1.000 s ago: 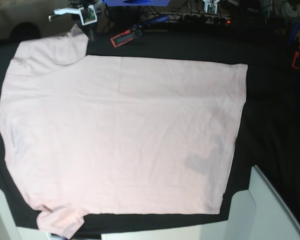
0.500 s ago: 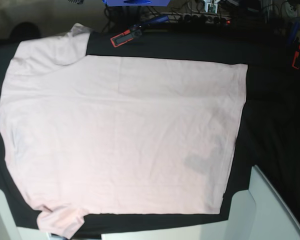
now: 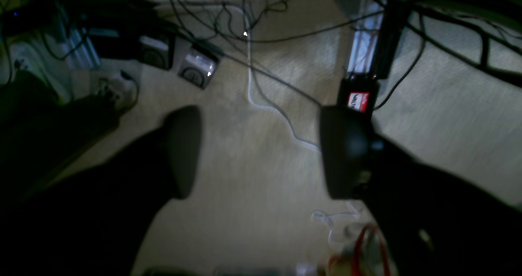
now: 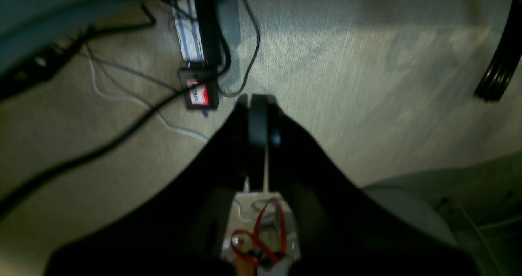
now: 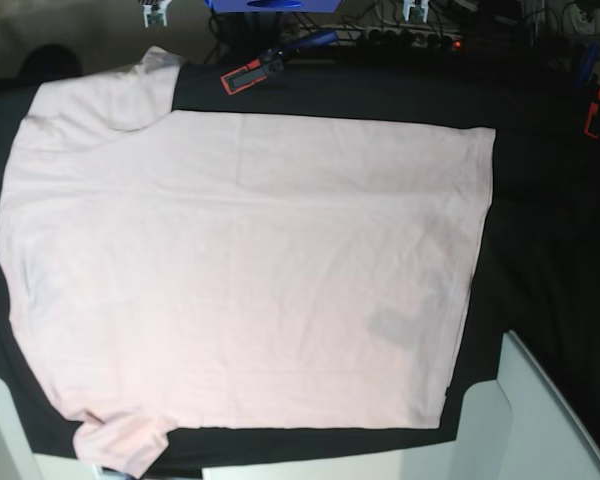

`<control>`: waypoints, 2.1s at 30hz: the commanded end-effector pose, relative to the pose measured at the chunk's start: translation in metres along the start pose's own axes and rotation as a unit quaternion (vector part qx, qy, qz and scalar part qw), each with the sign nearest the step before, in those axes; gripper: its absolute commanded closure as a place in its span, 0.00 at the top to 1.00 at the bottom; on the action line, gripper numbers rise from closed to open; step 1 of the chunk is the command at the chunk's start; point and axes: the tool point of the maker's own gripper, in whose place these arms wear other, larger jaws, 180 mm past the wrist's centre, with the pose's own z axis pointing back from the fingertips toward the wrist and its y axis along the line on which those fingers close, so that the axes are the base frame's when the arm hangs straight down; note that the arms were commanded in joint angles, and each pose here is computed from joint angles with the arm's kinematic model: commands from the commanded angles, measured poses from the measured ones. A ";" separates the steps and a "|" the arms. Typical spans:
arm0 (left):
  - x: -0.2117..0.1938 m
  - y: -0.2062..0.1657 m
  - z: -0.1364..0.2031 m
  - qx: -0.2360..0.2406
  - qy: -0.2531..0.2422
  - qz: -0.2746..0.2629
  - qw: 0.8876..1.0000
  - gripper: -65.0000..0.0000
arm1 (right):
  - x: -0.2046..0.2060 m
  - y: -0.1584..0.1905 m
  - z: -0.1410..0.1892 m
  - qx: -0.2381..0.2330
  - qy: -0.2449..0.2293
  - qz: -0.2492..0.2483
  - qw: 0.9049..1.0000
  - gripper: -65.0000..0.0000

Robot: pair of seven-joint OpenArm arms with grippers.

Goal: Fold the T-shirt properly

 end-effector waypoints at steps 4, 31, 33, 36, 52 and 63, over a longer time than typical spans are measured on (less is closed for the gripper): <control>0.003 0.009 0.007 0.007 -0.036 -0.009 0.999 0.73 | -0.003 -0.004 0.001 -0.004 0.000 0.000 1.000 0.00; 0.217 0.074 0.268 -0.017 -0.526 0.008 0.850 0.72 | 0.001 -0.004 0.001 -0.003 -0.017 0.004 1.000 0.00; 0.220 0.073 0.266 -0.018 -0.519 0.007 0.854 0.72 | 0.001 -0.004 0.001 -0.003 -0.017 0.004 1.000 0.00; 0.222 0.074 0.252 -0.015 -0.496 0.013 0.868 0.72 | 0.000 -0.004 0.001 -0.003 -0.016 0.004 1.000 0.00; 0.194 0.086 0.217 0.000 -0.440 0.015 0.898 0.72 | -0.007 -0.004 0.002 -0.002 -0.012 0.004 1.000 0.00; 0.025 0.058 0.038 0.021 -0.125 -0.123 0.984 0.71 | -0.003 -0.004 0.002 -0.002 -0.015 0.004 1.000 0.00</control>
